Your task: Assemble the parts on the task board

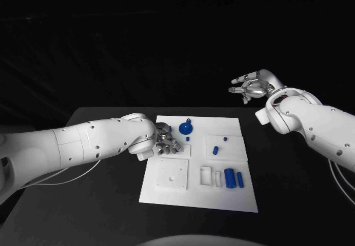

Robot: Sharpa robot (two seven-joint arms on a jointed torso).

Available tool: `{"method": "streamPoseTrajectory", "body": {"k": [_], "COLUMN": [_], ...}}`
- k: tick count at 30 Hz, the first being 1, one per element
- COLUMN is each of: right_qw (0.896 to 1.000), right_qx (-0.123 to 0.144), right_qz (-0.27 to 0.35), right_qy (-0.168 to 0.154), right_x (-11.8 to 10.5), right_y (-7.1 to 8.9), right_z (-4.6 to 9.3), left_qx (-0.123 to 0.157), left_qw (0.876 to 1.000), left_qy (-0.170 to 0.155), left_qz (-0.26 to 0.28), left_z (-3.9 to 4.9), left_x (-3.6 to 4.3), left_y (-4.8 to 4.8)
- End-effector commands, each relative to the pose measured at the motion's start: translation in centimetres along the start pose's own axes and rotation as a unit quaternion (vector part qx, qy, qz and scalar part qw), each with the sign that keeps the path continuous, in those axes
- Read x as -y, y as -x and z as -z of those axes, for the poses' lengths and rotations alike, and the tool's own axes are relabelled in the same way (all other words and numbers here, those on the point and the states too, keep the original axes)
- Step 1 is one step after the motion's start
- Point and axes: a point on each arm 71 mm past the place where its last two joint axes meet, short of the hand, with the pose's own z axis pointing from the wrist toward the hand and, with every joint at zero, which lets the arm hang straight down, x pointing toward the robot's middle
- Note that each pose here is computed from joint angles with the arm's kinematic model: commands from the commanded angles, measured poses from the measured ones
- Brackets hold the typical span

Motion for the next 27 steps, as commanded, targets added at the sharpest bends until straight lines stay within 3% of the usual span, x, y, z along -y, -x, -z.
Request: {"method": "streamPoseTrajectory", "body": {"k": [1, 27], "right_qw": [1.000, 1.000], "right_qx": [-0.009, -0.014], "right_qz": [0.000, -0.001], "right_qy": [0.002, -0.004], "right_x": [0.00, 0.51], "right_y": [-0.15, -0.40], "right_z": [0.01, 0.14], "left_qx": [0.006, -0.006], "left_qw": [1.000, 1.000], "left_qy": [0.026, 0.021], "left_qz": [-0.004, 0.000], "left_z": [-0.26, -0.30], "left_x": [-1.01, -1.39], "left_y": [-0.02, 0.17]}}
